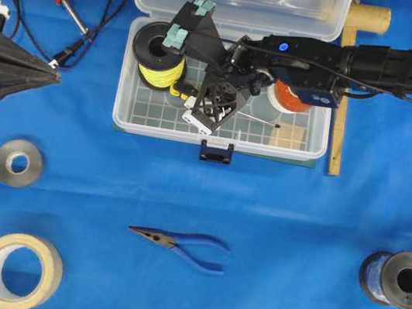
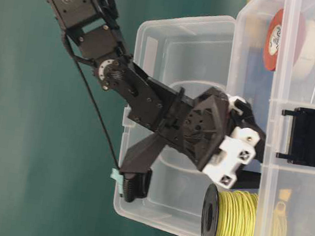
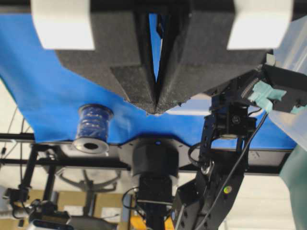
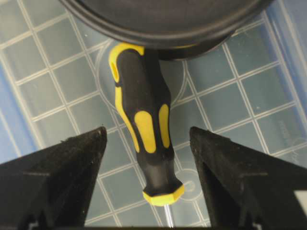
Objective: Pick the screwdriver from the toolbox among several items.
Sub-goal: 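Close the right gripper on the yellow-black screwdriver handle inside the toolbox, then lift the screwdriver with the right gripper up out of the toolbox, then carry the screwdriver with the right gripper toward the table front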
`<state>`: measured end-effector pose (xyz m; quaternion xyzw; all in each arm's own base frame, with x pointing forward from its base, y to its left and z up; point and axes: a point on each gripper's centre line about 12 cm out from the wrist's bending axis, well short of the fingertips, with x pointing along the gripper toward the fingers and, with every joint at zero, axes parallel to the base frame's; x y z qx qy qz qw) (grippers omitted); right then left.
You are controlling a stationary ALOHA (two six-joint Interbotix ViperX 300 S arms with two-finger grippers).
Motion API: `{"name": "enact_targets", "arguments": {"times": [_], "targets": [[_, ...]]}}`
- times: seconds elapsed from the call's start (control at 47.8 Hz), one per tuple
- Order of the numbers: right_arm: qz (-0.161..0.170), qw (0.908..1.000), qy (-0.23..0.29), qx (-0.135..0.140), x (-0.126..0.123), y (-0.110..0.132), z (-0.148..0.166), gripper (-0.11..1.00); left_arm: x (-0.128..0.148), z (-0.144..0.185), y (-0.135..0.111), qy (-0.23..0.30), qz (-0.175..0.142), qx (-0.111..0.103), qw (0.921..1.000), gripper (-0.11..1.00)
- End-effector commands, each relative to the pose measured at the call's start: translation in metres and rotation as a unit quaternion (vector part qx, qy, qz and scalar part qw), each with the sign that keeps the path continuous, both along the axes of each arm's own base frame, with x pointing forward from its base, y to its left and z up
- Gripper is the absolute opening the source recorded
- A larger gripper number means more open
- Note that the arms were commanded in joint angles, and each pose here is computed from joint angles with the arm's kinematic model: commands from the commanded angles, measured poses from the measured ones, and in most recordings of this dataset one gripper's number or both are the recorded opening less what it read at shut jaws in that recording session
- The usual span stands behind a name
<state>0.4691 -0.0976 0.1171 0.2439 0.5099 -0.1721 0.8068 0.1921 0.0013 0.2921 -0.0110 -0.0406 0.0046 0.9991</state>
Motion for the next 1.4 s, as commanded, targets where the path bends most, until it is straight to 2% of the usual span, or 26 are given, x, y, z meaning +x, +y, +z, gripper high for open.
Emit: {"name": "enact_targets", "arguments": {"times": [0.0, 0.084, 0.147, 0.23, 0.293, 0.419, 0.586, 0.67, 0.838, 0.942, 1.047, 1.194, 1.382], "targets": [[-0.002, 0.9999, -0.015, -0.004, 0.006, -0.002, 0.01, 0.71, 0.001, 0.004, 0.0, -0.005, -0.001, -0.002, 1.0, 0.0], [-0.001, 1.0, -0.01, -0.002, 0.006, -0.001, 0.005, 0.66, 0.001, 0.003, 0.0, -0.004, -0.001, -0.002, 1.0, 0.0], [-0.001, 1.0, -0.009, -0.002, 0.006, -0.001, 0.004, 0.58, 0.001, 0.004, 0.0, -0.005, 0.0, -0.002, 1.0, 0.0], [-0.001, 1.0, -0.008, -0.002, 0.005, -0.002, 0.004, 0.36, 0.0, 0.004, 0.0, -0.005, 0.0, -0.002, 1.0, 0.0], [0.001, 1.0, -0.006, -0.002, 0.005, -0.001, 0.005, 0.27, 0.0, 0.004, 0.0, -0.005, 0.001, -0.002, 1.0, 0.0], [0.002, 1.0, -0.003, -0.001, 0.001, -0.001, 0.016, 0.27, 0.0, 0.004, 0.002, -0.004, 0.005, -0.005, 1.0, 0.0], [0.005, 0.9997, -0.023, -0.003, -0.009, 0.004, 0.06, 0.27, -0.001, 0.003, 0.005, -0.002, 0.013, -0.006, 0.9999, 0.0], [0.009, 0.9991, -0.041, -0.006, -0.018, 0.01, 0.092, 0.27, -0.001, 0.002, 0.008, 0.0, 0.02, -0.006, 0.9998, 0.0], [0.02, 0.9975, -0.067, -0.001, -0.035, 0.033, 0.14, 0.27, -0.002, 0.002, 0.01, -0.001, 0.025, -0.005, 0.9997, 0.0], [0.035, 0.996, -0.081, 0.006, -0.041, 0.059, 0.16, 0.27, -0.002, 0.002, 0.01, -0.001, 0.025, -0.006, 0.9997, 0.0], [0.053, 0.995, -0.083, 0.016, -0.039, 0.088, 0.16, 0.27, -0.002, 0.003, 0.01, -0.002, 0.026, -0.006, 0.9997, 0.0], [0.07, 0.9934, -0.09, 0.014, -0.028, 0.128, 0.149, 0.27, -0.002, 0.002, 0.01, -0.001, 0.026, -0.006, 0.9997, 0.0], [0.066, 0.996, -0.06, -0.001, -0.007, 0.159, 0.098, 0.27, -0.002, 0.002, 0.01, -0.002, 0.026, -0.006, 0.9996, 0.0]]}}
